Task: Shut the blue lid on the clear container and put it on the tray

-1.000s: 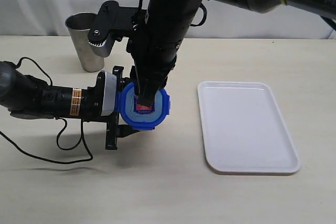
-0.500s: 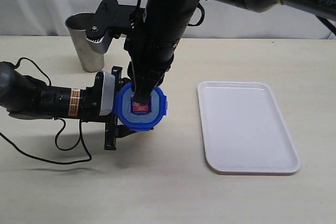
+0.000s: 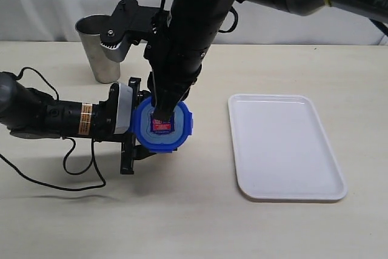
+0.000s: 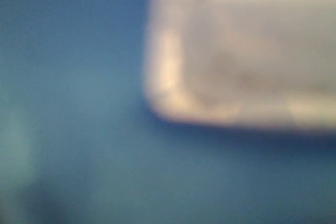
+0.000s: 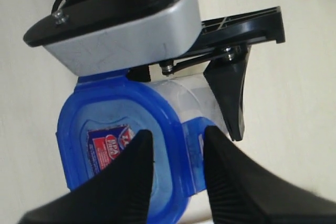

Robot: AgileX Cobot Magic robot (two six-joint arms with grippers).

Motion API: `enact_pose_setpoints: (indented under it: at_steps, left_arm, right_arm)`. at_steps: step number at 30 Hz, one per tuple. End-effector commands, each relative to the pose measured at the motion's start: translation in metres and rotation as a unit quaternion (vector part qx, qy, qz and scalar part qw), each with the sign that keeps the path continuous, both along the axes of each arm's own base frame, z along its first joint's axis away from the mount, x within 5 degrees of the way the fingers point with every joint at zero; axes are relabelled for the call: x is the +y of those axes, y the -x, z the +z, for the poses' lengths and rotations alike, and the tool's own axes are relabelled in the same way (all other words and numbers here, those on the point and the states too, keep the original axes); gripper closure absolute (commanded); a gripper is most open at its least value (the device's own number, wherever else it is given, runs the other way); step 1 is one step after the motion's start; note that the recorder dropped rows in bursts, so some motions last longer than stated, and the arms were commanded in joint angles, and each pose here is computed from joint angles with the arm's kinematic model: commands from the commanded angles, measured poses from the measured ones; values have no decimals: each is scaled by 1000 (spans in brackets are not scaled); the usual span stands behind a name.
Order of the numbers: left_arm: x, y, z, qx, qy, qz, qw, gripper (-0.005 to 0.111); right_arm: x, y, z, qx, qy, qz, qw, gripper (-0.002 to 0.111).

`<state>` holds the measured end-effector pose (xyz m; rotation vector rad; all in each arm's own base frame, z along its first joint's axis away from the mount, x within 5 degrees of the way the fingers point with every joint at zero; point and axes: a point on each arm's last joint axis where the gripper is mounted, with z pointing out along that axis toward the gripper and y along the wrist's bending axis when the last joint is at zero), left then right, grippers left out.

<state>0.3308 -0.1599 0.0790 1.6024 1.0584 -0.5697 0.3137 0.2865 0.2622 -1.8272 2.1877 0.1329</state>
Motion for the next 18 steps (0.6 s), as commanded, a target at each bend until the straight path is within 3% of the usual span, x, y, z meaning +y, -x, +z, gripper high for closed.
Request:
enact_pose_setpoints:
  at_steps: [1,8,13,18]
  left_arm:
    - [-3,-3,14,44,69,26,996,107]
    - [-3,-4,15,44,70,28,996,107]
    - [-3,-4,15,44,70,29,996,107]
    - [-2,-5,15,44,72,33,996,107]
  right_arm:
    - [0,9,-46,103,53,-1,993,79]
    - [2,5,-67,118,72,7,990,79]
    - [0,11,-76,139,74,8,987,93]
    - [-5,15,-84,153,86,-2,984,93]
